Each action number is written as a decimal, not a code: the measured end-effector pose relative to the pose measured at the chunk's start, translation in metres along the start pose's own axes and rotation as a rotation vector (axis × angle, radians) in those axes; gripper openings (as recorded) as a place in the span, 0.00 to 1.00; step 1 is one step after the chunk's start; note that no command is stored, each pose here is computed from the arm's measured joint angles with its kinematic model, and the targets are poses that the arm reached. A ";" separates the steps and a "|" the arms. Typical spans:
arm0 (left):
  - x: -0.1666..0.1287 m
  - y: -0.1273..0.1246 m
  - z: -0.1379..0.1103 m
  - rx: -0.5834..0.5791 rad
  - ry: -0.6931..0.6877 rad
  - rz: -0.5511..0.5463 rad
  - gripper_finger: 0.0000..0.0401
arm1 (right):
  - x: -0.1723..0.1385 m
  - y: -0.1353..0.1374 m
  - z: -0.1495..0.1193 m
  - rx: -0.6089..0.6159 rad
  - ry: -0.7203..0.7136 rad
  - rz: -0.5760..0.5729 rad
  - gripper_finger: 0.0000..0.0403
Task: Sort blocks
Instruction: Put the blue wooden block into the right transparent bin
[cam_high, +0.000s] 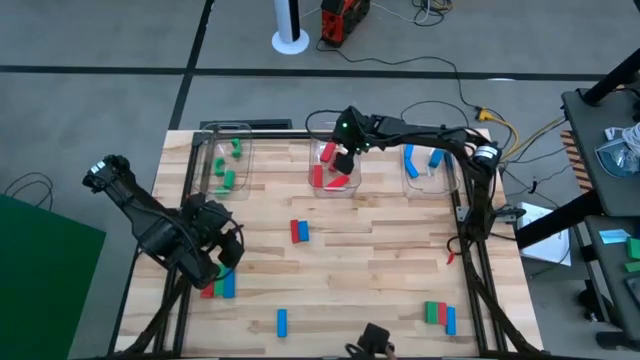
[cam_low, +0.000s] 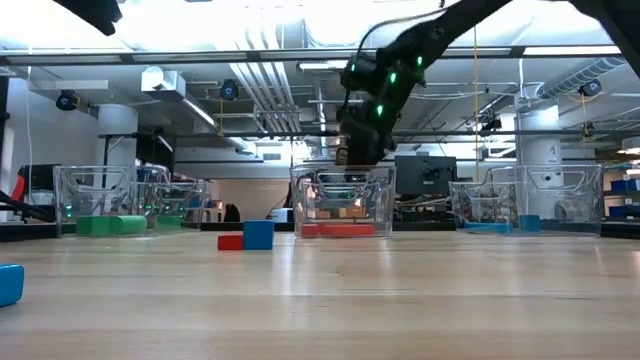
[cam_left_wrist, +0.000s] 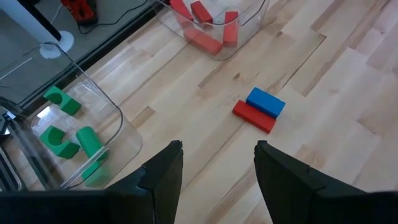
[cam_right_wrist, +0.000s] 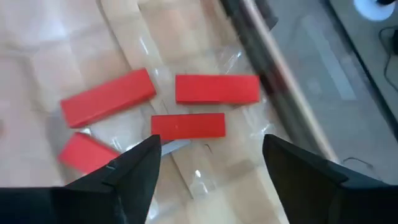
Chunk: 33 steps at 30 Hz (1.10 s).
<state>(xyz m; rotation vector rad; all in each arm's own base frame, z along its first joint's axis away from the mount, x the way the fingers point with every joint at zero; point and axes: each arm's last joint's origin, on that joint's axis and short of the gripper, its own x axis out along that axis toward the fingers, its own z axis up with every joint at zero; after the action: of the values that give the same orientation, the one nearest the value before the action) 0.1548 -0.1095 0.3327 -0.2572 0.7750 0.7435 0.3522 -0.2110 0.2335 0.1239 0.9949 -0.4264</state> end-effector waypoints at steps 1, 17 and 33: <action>0.000 0.000 0.000 -0.003 0.000 0.001 0.44 | -0.009 0.000 0.003 0.001 -0.005 0.000 0.66; -0.005 0.001 0.013 -0.036 -0.032 -0.148 0.42 | -0.185 0.066 0.003 0.106 -0.210 0.153 0.38; -0.005 0.020 0.039 -0.341 0.266 -0.386 0.38 | -0.235 0.152 -0.058 0.098 0.152 0.369 0.02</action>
<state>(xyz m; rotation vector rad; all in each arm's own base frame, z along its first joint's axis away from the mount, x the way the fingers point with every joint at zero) 0.1593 -0.0795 0.3649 -0.8038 0.8143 0.4744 0.2574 0.0129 0.3839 0.4259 1.0733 -0.1281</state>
